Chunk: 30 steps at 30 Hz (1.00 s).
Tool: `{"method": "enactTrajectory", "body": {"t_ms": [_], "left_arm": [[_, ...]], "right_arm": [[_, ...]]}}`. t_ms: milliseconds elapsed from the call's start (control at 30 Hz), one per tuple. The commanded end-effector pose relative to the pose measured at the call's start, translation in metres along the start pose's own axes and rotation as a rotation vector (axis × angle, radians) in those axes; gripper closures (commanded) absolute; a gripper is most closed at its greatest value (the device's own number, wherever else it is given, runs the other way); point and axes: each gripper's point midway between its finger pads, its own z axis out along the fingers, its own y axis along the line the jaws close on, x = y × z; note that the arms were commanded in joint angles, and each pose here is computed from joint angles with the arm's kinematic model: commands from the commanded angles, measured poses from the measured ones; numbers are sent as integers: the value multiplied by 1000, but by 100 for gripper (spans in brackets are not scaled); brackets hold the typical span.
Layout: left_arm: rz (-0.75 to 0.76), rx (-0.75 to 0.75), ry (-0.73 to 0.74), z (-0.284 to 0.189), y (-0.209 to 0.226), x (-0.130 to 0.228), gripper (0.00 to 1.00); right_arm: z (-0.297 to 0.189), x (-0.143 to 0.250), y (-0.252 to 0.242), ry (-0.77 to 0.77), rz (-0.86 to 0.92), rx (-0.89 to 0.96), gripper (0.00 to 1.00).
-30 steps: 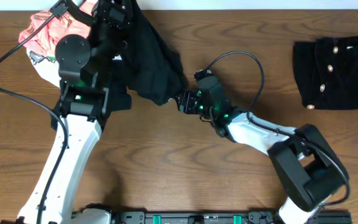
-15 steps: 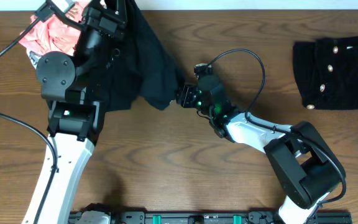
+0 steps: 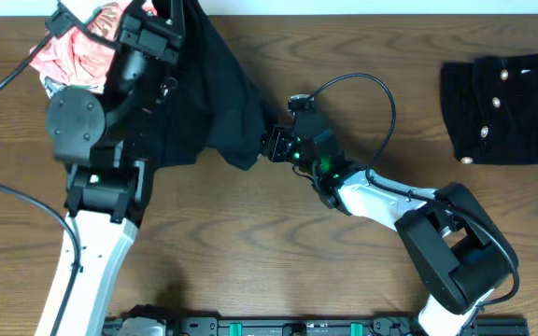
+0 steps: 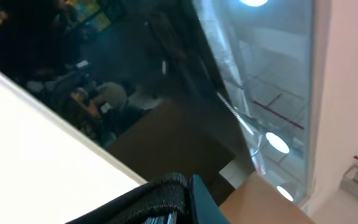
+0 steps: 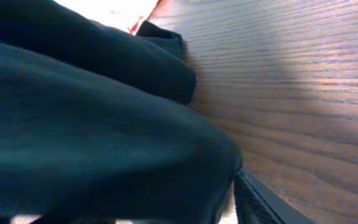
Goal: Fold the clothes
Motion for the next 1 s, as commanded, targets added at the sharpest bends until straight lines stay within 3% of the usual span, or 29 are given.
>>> {"method": "enactTrajectory", "body": {"t_ms": [0, 167, 233, 267, 333, 367, 633, 967], "left_arm": [[15, 101, -34, -14, -45, -17, 94], [22, 132, -40, -22, -61, -22, 94], [24, 143, -28, -24, -64, -20, 94], [24, 142, -22, -24, -64, -19, 94], [18, 120, -10, -23, -58, -16, 94], [14, 102, -3, -23, -54, -15, 94], [49, -1, 43, -22, -28, -3, 94], [81, -187, 62, -30, 22, -10, 94]], "right_arm": [[5, 9, -4, 7, 3, 15, 44], [5, 6, -1, -6, 2, 2, 44], [5, 3, 3, -16, 0, -13, 50], [5, 2, 5, -19, -6, -25, 58], [5, 0, 11, -25, -35, -50, 90], [5, -2, 12, -30, -41, -54, 99], [-9, -28, -11, -41, -82, 2, 99], [-104, -144, -16, -196, -251, 44, 99]]}}
